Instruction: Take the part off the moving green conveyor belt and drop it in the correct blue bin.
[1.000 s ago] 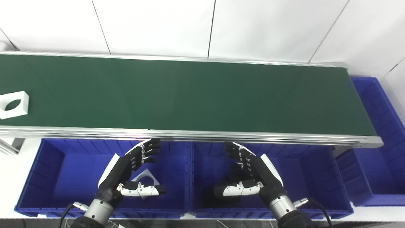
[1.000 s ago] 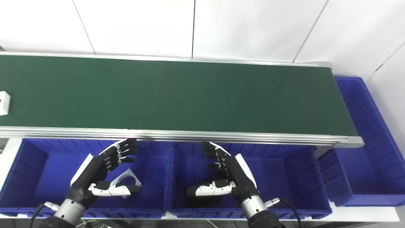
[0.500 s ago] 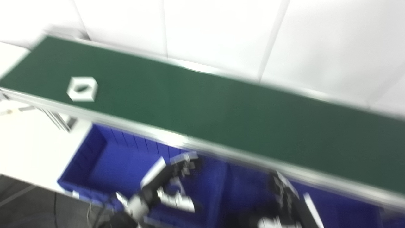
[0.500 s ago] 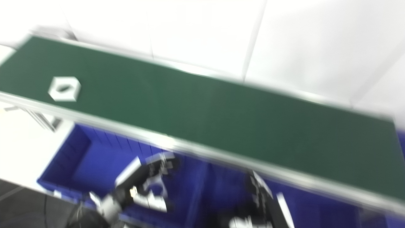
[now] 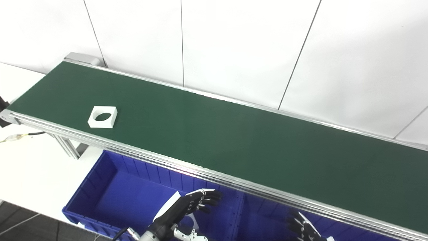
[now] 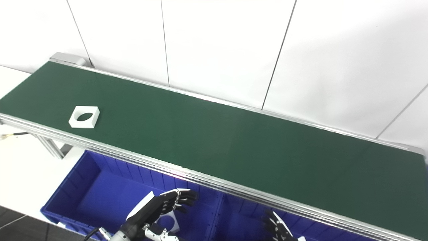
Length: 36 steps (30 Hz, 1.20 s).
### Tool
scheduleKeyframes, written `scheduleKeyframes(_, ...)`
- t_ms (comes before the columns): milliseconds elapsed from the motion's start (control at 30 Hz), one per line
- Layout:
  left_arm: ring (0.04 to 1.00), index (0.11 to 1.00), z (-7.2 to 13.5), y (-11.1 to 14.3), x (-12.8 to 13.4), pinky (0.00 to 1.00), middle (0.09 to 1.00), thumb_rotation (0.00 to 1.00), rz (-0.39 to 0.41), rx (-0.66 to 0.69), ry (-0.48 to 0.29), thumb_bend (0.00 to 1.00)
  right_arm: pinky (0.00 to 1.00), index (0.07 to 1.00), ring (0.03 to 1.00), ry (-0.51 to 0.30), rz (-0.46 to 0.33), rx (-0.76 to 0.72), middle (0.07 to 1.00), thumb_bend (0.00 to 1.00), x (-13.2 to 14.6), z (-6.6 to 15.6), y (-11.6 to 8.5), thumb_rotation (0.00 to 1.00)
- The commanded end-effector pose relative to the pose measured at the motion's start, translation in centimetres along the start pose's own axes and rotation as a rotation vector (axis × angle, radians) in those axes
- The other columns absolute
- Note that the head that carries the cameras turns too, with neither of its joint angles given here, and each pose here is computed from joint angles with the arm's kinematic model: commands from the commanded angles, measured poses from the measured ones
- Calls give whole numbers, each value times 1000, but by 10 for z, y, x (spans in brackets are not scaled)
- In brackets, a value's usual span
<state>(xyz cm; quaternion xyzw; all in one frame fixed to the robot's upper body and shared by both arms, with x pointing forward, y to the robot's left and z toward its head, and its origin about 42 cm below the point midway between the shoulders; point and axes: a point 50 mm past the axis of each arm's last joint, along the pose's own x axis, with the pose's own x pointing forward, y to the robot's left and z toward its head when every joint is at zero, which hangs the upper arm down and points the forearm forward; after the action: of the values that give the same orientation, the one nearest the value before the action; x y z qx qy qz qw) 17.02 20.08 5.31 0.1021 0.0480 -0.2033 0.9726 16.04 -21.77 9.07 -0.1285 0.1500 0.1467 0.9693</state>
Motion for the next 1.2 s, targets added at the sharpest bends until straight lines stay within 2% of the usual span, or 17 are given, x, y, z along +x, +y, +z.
scheduleKeyframes(0,770,792,7,2,5,693,805,148,6,25,-66,875,815,908,886,-53,-18,-1,872,812,0,8,0,0)
scheduleKeyframes(400,758,779,1,2,8,678,792,143,6,27,-54,907,868,922,894,-35,-22,13,885,799,4,4,1,0)
scheduleKeyframes(1167,753,774,0,5,9,664,788,132,12,36,-70,908,816,902,867,-60,-18,16,854,815,6,5,3,0)
